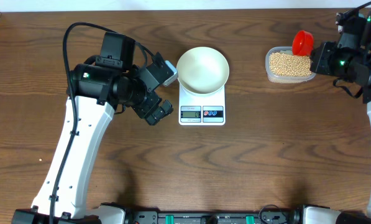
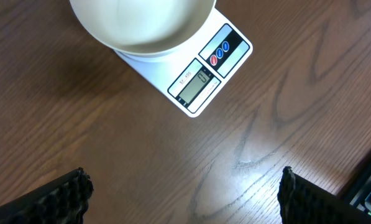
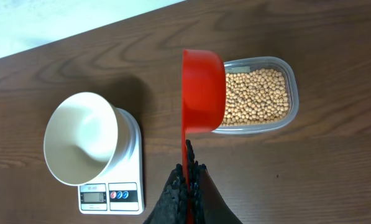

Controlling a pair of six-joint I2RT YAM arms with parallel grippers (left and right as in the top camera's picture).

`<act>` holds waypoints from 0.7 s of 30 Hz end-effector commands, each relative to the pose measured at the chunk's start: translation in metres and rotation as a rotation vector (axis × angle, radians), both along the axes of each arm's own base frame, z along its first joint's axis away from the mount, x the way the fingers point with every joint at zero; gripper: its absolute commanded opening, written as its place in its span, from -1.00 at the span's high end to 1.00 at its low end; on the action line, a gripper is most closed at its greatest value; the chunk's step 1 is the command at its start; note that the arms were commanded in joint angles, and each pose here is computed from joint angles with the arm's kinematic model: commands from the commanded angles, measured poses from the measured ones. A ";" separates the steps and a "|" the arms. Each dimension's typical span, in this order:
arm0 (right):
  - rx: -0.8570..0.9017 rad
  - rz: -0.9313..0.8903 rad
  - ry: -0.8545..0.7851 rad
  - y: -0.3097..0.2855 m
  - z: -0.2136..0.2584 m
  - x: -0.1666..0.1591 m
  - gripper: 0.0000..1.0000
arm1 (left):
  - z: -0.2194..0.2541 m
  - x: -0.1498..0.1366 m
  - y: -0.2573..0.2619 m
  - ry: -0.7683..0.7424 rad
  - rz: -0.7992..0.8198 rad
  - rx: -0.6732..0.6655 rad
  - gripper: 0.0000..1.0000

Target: Scoop item into bowl and weigh 50g on scale

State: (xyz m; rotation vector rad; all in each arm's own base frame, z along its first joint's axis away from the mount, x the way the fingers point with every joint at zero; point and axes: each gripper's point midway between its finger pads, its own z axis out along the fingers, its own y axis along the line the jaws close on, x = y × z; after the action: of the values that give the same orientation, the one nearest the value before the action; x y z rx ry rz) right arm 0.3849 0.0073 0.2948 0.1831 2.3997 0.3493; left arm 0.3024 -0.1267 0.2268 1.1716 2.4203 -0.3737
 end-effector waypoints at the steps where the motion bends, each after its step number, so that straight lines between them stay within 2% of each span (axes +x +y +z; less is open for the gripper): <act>1: -0.019 0.000 -0.033 -0.003 0.011 0.002 0.98 | 0.001 0.002 -0.001 -0.010 -0.014 0.005 -0.96; 14: -0.019 0.000 -0.033 -0.003 0.011 0.002 0.98 | 0.001 0.004 -0.001 -0.015 -0.007 0.001 -0.96; 21: -0.019 0.000 -0.032 -0.003 0.011 0.002 0.98 | 0.004 0.004 -0.001 0.012 0.071 -0.025 -0.96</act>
State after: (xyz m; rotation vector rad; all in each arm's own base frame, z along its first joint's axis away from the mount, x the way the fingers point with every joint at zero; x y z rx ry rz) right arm 0.3850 0.0073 0.2949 0.1830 2.3993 0.3493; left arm 0.3055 -0.1274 0.2281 1.1352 2.4256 -0.3768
